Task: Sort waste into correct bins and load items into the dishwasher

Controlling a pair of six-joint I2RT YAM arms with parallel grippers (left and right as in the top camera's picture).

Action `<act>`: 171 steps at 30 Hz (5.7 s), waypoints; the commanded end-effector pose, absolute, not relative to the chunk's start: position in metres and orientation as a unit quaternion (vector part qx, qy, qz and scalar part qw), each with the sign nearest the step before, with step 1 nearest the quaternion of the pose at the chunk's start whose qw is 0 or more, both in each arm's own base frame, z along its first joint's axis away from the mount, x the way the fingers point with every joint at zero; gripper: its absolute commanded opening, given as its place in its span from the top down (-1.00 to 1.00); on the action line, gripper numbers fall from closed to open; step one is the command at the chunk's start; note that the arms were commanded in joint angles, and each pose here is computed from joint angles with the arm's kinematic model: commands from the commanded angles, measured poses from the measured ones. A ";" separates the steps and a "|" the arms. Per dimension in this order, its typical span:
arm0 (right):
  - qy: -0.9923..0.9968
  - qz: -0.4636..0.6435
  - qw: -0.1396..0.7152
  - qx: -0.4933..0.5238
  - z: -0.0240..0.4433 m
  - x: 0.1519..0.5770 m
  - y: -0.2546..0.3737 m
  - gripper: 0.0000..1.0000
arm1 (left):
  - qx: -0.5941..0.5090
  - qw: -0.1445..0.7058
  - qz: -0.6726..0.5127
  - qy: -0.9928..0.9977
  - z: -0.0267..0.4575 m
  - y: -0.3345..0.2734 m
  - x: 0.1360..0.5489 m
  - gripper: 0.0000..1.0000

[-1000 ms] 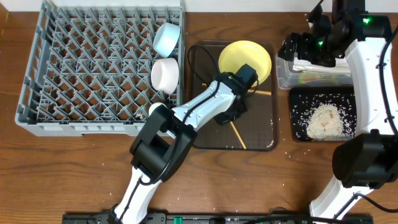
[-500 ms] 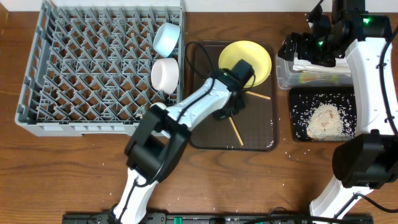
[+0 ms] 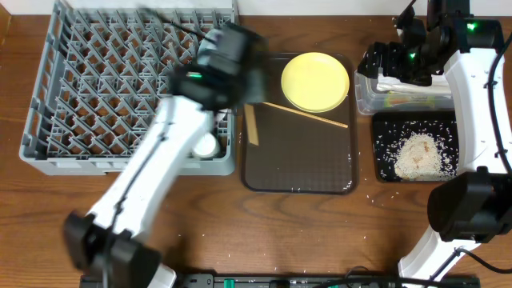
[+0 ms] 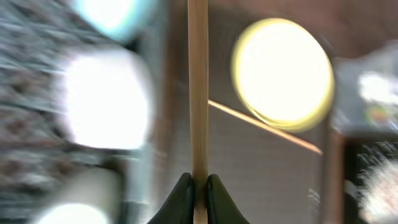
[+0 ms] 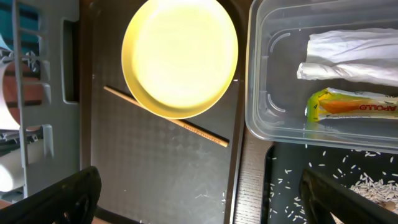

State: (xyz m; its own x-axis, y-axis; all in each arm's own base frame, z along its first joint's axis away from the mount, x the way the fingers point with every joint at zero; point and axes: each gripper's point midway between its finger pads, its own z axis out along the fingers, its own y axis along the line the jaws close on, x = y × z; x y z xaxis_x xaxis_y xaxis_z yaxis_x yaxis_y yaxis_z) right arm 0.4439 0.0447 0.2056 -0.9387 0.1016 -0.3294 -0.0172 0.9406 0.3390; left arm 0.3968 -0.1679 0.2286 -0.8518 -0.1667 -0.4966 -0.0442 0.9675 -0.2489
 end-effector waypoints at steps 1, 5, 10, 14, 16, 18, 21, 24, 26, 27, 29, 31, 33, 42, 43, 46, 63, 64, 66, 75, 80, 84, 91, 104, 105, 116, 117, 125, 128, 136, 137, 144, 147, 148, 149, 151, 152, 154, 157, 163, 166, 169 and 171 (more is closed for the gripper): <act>0.969 0.174 0.175 0.015 0.208 0.443 0.052 -0.99 | 0.007 0.308 -0.023 0.951 0.248 -0.101 0.411 0.85; 0.969 0.174 0.175 0.015 0.208 0.443 0.052 -0.99 | 0.017 0.288 0.035 0.957 0.237 -0.050 0.416 0.85; 0.969 0.174 0.175 0.015 0.208 0.443 0.052 -0.99 | 0.013 0.266 0.064 0.962 0.221 -0.007 0.424 0.85; 0.969 0.174 0.175 0.015 0.208 0.443 0.052 -0.99 | 0.019 0.248 0.074 0.966 0.203 0.009 0.433 0.85; 0.969 0.174 0.175 0.015 0.208 0.443 0.052 -0.99 | 0.019 0.239 0.073 0.968 0.193 0.010 0.436 0.85; 0.969 0.174 0.175 0.015 0.208 0.443 0.052 -0.98 | 0.024 0.223 0.068 0.972 0.177 0.006 0.440 0.85; 0.969 0.174 0.175 0.015 0.208 0.443 0.052 -0.99 | 0.042 0.208 0.059 0.976 0.159 -0.004 0.446 0.85; 0.969 0.174 0.174 0.015 0.208 0.443 0.052 -0.99 | 0.044 0.201 0.060 0.977 0.147 -0.002 0.452 0.85; 0.969 0.174 0.175 0.015 0.208 0.443 0.052 -0.98 | 0.046 0.191 0.050 0.979 0.137 -0.005 0.453 0.85; 0.969 0.174 0.175 0.015 0.208 0.443 0.052 -0.98 | 0.047 0.185 0.045 0.981 0.131 -0.007 0.453 0.85; 0.969 0.174 0.175 0.015 0.208 0.443 0.052 -0.99 | 0.049 0.175 0.033 0.983 0.119 -0.012 0.455 0.85; 0.969 0.174 0.174 0.015 0.208 0.443 0.052 -0.99 | 0.052 0.166 0.024 0.984 0.108 -0.016 0.457 0.85; 0.969 0.174 0.174 0.015 0.208 0.443 0.052 -0.99 | 0.052 0.160 0.021 0.985 0.102 -0.017 0.457 0.66; 0.969 0.174 0.175 0.015 0.208 0.443 0.052 -0.98 | 0.030 0.185 0.018 0.982 0.127 -0.017 0.461 0.08; 0.969 0.174 0.175 0.015 0.208 0.443 0.052 -0.98 | 0.023 0.193 0.016 0.981 0.136 -0.018 0.460 0.07; 0.969 0.174 0.175 0.015 0.208 0.443 0.052 -0.99 | 0.006 0.224 0.009 0.975 0.167 -0.019 0.456 0.08; 0.969 0.174 0.175 0.015 0.208 0.443 0.052 -0.99 | 0.051 0.274 -0.034 0.960 0.259 -0.091 0.382 0.09; 0.969 0.174 0.174 0.015 0.208 0.443 0.052 -0.99 | 0.052 0.271 -0.037 0.960 0.257 -0.097 0.380 0.09; 0.969 0.174 0.175 0.015 0.208 0.443 0.052 -0.98 | 0.050 0.268 -0.047 0.961 0.254 -0.111 0.379 0.09; 0.969 0.174 0.175 0.015 0.208 0.443 0.052 -0.98 | -0.004 0.252 -0.093 0.963 0.217 -0.175 0.402 0.21; 0.969 0.174 0.175 0.015 0.208 0.443 0.052 -0.99 | -0.062 0.213 -0.107 0.969 0.157 -0.215 0.421 0.26; 0.969 0.174 0.175 0.015 0.208 0.443 0.052 -0.99 | -0.090 0.183 -0.105 0.973 0.117 -0.237 0.422 0.25; 0.969 0.174 0.175 0.015 0.208 0.443 0.052 -0.98 | -0.077 0.192 -0.096 0.974 0.107 -0.263 0.414 0.25; 0.969 0.174 0.175 0.015 0.208 0.443 0.052 -0.99 | -0.120 0.240 -0.074 0.960 0.102 -0.275 0.419 0.25; 0.969 0.174 0.175 0.015 0.208 0.443 0.052 -0.98 | -0.120 0.239 -0.073 0.961 0.100 -0.275 0.418 0.25; 0.969 0.174 0.175 0.015 0.208 0.443 0.052 -0.99 | -0.161 0.206 -0.056 0.964 0.061 -0.273 0.414 0.26; 0.969 0.174 0.174 0.015 0.208 0.443 0.052 -0.99 | -0.164 0.206 -0.056 0.963 0.059 -0.274 0.414 0.28; 0.969 0.174 0.175 0.015 0.208 0.443 0.052 -0.99 | -0.201 0.212 -0.055 0.955 0.026 -0.277 0.428 0.34; 0.969 0.174 0.175 0.015 0.208 0.443 0.052 -0.98 | -0.222 0.215 -0.044 0.950 0.016 -0.271 0.431 0.34; 0.969 0.174 0.175 0.015 0.208 0.443 0.052 -0.99 | -0.242 0.207 -0.034 0.947 0.001 -0.265 0.432 0.34; 0.969 0.174 0.175 0.015 0.208 0.443 0.052 -0.99 | -0.242 0.207 -0.034 0.947 0.000 -0.265 0.432 0.35; 0.969 0.174 0.175 0.015 0.208 0.443 0.052 -0.99 | -0.242 0.206 -0.033 0.948 -0.001 -0.264 0.431 0.34; 0.969 0.174 0.175 0.015 0.208 0.443 0.052 -0.98 | -0.242 0.206 -0.032 0.948 -0.002 -0.264 0.431 0.34; 0.969 0.174 0.175 0.015 0.208 0.443 0.052 -0.99 | -0.242 0.206 -0.032 0.948 -0.002 -0.264 0.431 0.34; 0.969 0.174 0.175 0.015 0.208 0.443 0.052 -0.99 | -0.242 0.206 -0.032 0.948 -0.002 -0.264 0.432 0.34; 0.969 0.174 0.174 0.015 0.208 0.443 0.052 -0.98 | -0.242 0.208 -0.034 0.947 -0.001 -0.265 0.432 0.34; 0.969 0.174 0.174 0.015 0.208 0.443 0.052 -0.98 | -0.242 0.208 -0.035 0.947 -0.001 -0.265 0.433 0.34; 0.969 0.174 0.174 0.015 0.208 0.443 0.052 -0.98 | -0.242 0.208 -0.035 0.947 -0.001 -0.265 0.433 0.39; 0.969 0.174 0.175 0.015 0.208 0.443 0.052 -0.99 | -0.242 0.210 -0.038 0.946 0.000 -0.267 0.434 0.38; 0.969 0.174 0.175 0.015 0.208 0.443 0.052 -0.98 | -0.242 0.216 -0.043 0.945 0.005 -0.266 0.438 0.28; 0.969 0.174 0.175 0.015 0.208 0.443 0.052 -0.99 | -0.245 0.223 -0.051 0.942 0.014 -0.266 0.443 0.14; 0.969 0.174 0.175 0.015 0.208 0.443 0.052 -0.98 | -0.250 0.226 -0.053 0.940 0.015 -0.263 0.447 0.06; 0.969 0.174 0.175 0.015 0.208 0.443 0.052 -0.99 | -0.254 0.226 -0.052 0.939 0.015 -0.259 0.449 0.04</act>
State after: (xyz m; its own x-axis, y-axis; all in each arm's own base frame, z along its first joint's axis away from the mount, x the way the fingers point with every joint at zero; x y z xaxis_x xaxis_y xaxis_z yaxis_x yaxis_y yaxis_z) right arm 0.4439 0.0448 0.2056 -0.9387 0.1016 -0.3294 -0.0173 0.9405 0.3394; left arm 0.4416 -0.2686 0.0118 -0.7859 -0.4836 -0.3853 -0.4348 0.8753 -0.2117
